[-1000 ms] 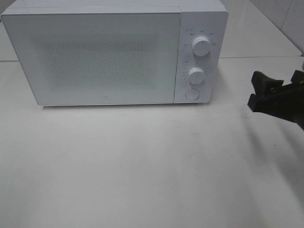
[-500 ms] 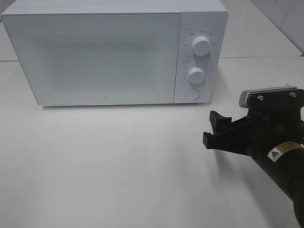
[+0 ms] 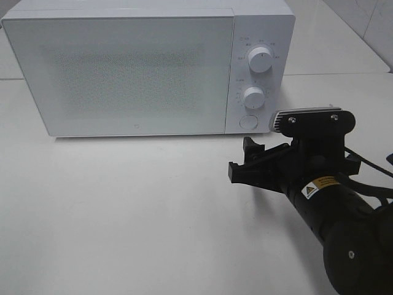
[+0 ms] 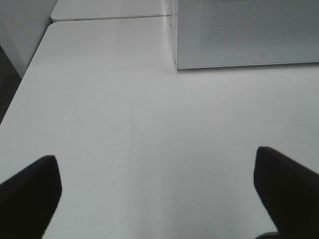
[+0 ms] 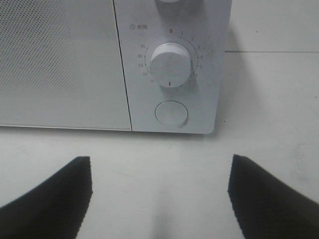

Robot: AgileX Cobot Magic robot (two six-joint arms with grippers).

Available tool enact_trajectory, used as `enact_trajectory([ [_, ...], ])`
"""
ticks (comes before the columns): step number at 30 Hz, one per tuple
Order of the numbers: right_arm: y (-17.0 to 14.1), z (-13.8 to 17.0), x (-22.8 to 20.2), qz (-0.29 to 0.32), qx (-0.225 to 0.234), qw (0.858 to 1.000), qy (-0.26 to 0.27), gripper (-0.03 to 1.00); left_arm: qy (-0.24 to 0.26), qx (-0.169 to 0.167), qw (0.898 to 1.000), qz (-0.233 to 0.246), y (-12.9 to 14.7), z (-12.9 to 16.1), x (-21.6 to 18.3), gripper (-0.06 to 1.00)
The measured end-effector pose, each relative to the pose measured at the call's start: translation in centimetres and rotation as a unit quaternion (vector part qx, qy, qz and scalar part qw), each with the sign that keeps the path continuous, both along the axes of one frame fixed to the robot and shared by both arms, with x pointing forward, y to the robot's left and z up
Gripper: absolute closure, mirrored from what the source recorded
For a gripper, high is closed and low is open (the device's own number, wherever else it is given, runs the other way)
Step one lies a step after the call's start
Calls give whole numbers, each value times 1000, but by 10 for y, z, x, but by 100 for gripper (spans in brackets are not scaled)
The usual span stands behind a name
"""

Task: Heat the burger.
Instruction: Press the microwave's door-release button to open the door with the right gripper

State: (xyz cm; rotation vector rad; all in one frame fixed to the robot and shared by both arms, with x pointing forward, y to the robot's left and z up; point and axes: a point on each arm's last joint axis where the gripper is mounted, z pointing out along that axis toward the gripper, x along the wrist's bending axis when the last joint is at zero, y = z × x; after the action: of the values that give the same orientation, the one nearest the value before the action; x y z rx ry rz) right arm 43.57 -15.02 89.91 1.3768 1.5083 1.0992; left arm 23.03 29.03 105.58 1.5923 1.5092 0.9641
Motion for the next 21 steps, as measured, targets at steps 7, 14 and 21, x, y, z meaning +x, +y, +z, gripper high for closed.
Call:
enact_trajectory([
  [7, 0, 0, 0, -7, 4, 1000, 1, 22, 0, 0, 1000, 0, 0, 0, 0, -3],
  [14, 0, 0, 0, -35, 91, 995, 8, 22, 0, 0, 1000, 0, 0, 0, 0, -3],
  [21, 0, 0, 0, -91, 268, 959, 23, 23, 0, 0, 1000, 0, 0, 0, 0, -3],
])
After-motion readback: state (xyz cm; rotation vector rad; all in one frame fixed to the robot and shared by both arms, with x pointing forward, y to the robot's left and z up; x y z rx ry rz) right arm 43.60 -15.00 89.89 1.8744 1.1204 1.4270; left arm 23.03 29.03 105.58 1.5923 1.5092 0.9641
